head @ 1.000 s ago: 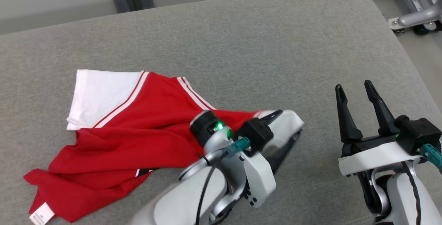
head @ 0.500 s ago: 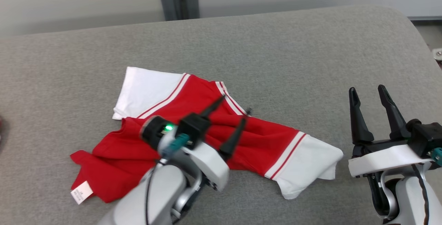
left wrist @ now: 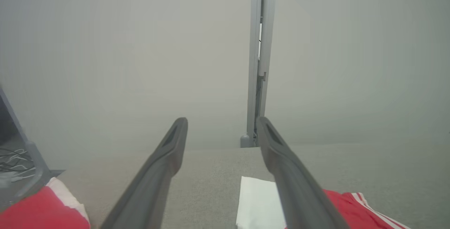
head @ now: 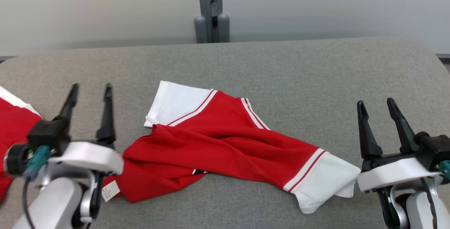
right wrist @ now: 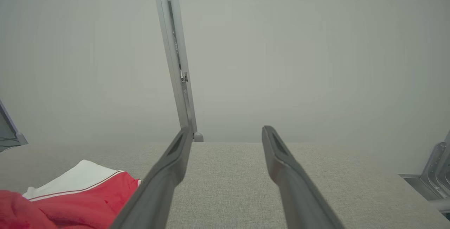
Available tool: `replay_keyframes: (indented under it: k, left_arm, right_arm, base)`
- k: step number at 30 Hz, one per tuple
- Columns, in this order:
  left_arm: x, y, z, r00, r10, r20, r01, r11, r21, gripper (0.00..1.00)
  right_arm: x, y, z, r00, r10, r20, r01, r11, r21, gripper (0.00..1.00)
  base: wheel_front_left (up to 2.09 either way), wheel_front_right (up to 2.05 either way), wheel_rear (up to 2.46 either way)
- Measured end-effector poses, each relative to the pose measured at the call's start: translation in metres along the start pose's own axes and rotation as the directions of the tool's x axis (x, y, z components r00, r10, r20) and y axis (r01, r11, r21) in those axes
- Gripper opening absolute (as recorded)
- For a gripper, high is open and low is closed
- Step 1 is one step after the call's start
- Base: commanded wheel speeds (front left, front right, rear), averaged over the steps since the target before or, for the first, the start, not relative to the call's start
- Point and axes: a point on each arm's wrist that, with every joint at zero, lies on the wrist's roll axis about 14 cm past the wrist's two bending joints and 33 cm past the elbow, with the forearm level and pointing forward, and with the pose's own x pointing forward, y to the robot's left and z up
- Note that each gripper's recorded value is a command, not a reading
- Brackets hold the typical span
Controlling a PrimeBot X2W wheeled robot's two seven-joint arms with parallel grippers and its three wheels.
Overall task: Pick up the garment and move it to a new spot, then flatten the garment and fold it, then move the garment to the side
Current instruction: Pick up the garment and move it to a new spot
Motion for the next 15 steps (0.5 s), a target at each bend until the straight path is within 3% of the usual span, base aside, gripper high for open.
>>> replay_keyframes:
  k: [8,15]
  left_arm:
    - [-0.046,0.051,0.017,0.987,0.156,0.033,-0.157,0.987,0.029,1.0]
    - [-0.077,0.054,0.012,0.987,0.161,0.005,-0.161,0.986,0.044,1.0]
  right_arm:
    - [-0.016,0.01,0.005,0.999,0.03,-0.015,-0.031,0.999,-0.022,1.0]
    - [-0.031,0.013,0.004,0.999,0.04,-0.035,-0.042,0.998,-0.039,1.0]
  base:
    - [0.0,0.0,0.0]
    - [0.0,0.0,0.0]
